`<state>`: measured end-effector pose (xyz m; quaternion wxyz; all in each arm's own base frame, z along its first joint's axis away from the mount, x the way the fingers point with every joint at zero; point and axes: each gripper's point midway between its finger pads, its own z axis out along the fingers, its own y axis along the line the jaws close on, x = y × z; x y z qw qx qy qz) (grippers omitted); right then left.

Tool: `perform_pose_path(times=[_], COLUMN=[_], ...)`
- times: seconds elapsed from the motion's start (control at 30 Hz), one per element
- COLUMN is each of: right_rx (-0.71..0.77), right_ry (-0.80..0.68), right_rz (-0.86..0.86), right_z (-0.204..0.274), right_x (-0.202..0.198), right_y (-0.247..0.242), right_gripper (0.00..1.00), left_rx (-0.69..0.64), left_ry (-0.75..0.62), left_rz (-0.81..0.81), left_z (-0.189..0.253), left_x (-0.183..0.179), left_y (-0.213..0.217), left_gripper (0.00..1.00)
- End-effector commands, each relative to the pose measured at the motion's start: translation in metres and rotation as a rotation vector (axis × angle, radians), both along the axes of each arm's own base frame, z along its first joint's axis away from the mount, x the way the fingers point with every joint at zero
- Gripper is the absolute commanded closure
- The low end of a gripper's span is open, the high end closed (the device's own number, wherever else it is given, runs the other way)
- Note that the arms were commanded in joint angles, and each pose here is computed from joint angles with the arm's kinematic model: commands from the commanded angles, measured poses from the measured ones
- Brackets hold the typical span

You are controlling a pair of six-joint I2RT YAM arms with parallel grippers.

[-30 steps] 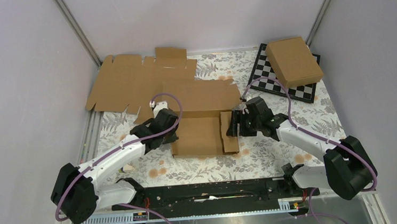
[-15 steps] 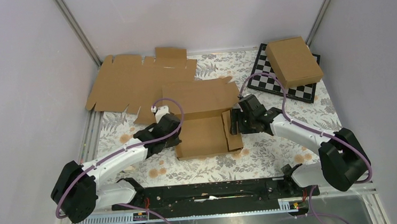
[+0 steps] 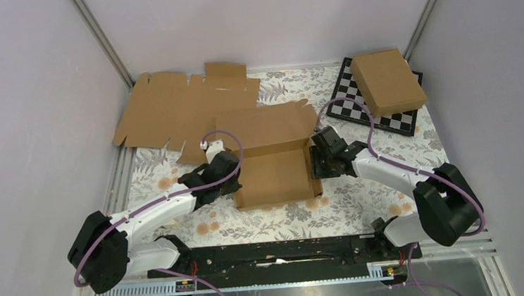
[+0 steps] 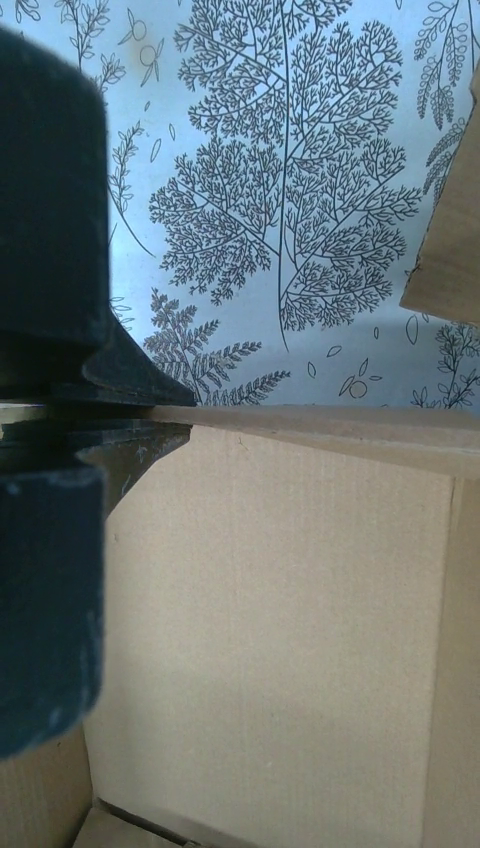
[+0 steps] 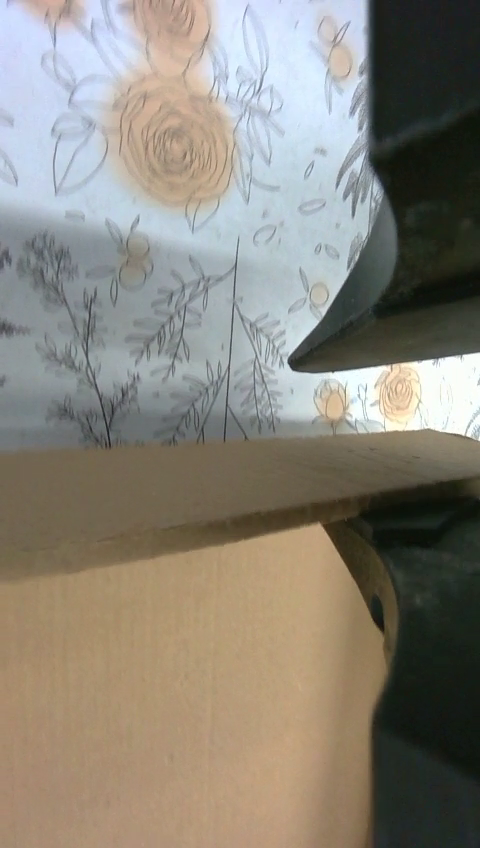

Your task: Fold the paper box

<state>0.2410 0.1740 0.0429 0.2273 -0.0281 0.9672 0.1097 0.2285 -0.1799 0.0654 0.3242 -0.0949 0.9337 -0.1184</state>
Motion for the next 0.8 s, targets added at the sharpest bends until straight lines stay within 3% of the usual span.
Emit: perform_pose_path(times=[0.0, 0.2, 0.3, 0.33, 0.43, 0.47, 0.6, 0.77], right_rx=[-0.151, -0.298, -0.336, -0.345, -0.346, -0.336, -0.263, -0.225], right_ry=[-0.069, -0.084, -0.091, -0.093, -0.106, -0.107, -0.110, -0.125], right_rz=[-0.048, -0.094, -0.101, -0.102, -0.102, -0.098, -0.088, -0.088], right_z=[0.006, -0.003, -0.006, -0.006, -0.002, -0.001, -0.002, 0.003], right_x=[0.014, 0.021, 0.022, 0.023, 0.026, 0.027, 0.033, 0.042], right_y=[-0.024, -0.043, -0.048, -0.050, -0.049, -0.047, -0.031, -0.020], right_gripper=[0.57, 0.91, 0.95, 0.93, 0.61, 0.56, 0.49, 0.49], left_rx=[-0.067, -0.066, -0.058, -0.055, -0.032, -0.020, -0.002, 0.021], left_ry=[-0.060, -0.037, -0.030, -0.026, -0.016, -0.010, 0.002, 0.002], left_rz=[0.020, 0.009, 0.009, 0.009, 0.004, 0.006, 0.004, -0.007], left_z=[0.010, 0.001, -0.002, -0.003, -0.007, -0.009, -0.013, -0.015], left_x=[0.013, 0.012, 0.012, 0.012, 0.012, 0.011, 0.011, 0.011], left_y=[-0.013, -0.023, -0.026, -0.026, -0.026, -0.025, -0.026, -0.026], left_gripper=[1.00, 1.00, 1.00, 1.00, 1.00, 1.00, 1.00, 1.00])
